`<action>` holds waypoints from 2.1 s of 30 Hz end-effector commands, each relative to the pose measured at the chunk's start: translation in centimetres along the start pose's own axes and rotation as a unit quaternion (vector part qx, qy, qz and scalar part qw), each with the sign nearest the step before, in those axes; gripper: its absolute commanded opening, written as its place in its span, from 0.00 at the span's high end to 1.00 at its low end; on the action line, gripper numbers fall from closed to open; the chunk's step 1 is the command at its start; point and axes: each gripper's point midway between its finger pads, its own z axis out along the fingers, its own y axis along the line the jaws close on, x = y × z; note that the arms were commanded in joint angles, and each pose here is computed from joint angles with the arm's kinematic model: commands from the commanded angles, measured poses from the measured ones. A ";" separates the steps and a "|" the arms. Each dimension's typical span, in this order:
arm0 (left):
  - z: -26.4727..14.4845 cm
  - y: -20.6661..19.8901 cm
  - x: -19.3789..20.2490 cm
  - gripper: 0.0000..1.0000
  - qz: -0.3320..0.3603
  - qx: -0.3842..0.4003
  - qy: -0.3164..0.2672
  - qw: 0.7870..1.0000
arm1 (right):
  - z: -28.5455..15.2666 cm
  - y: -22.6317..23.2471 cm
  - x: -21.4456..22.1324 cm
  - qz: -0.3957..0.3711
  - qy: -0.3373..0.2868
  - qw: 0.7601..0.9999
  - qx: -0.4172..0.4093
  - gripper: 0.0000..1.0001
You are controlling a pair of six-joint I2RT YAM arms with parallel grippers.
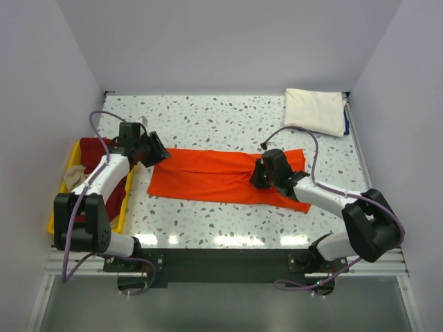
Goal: Fold and stack the t-shirts
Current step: Fold the tshirt
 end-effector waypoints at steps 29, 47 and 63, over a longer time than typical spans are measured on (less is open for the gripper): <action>-0.3 -1.4 -0.2 0.50 0.025 0.028 -0.014 0.999 | -4.8 -9.9 -0.7 0.058 -0.010 0.986 0.154 0.75; 1.7 -3.5 4.0 0.50 0.045 -0.010 0.026 0.999 | -5.5 -10.4 5.0 0.104 0.028 0.985 0.131 0.75; 3.8 4.0 12.1 0.60 0.069 -0.220 0.020 0.973 | -4.7 -9.9 1.8 0.103 0.024 0.982 0.156 0.74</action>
